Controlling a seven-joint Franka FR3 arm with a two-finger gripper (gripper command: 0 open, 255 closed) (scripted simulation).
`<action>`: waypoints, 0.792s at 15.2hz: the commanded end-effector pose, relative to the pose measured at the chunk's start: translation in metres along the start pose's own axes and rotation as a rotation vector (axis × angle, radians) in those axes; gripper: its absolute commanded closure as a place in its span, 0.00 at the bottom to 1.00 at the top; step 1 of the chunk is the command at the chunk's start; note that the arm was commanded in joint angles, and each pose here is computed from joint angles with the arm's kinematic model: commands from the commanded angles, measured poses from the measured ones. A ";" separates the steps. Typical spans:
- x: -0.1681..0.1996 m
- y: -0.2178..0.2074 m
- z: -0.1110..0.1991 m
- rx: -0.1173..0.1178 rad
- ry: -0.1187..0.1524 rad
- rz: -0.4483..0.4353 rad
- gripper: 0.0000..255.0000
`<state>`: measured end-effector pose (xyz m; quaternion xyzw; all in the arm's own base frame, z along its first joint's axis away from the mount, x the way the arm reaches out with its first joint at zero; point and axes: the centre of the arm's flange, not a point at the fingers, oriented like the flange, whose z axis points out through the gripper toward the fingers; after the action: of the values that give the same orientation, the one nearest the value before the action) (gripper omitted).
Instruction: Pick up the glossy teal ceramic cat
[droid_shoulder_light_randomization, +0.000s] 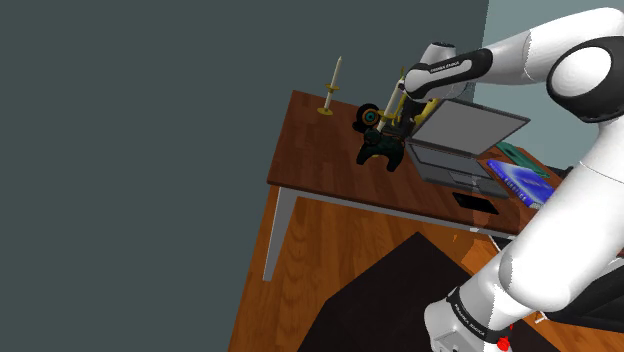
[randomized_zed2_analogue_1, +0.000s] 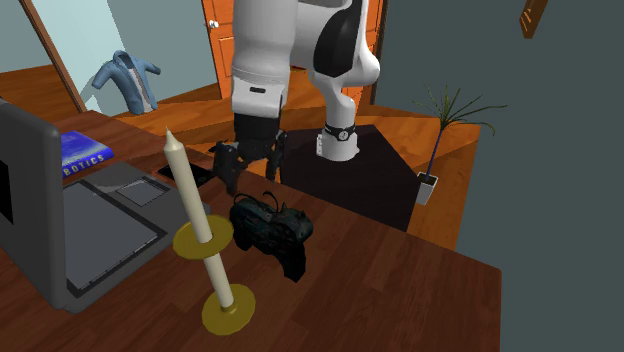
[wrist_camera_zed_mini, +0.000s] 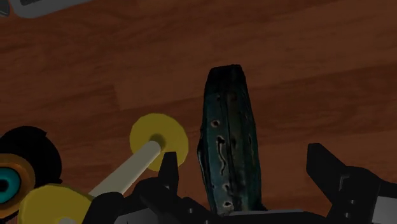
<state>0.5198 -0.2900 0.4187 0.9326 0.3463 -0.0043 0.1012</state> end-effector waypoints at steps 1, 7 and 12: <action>0.002 0.011 0.014 -0.007 -0.001 -0.018 0.00; 0.005 0.005 0.045 -0.007 -0.001 -0.018 0.00; 0.004 0.004 0.049 -0.007 -0.001 -0.018 1.00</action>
<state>0.5288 -0.3005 0.3731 0.9292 0.3543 -0.0037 0.1053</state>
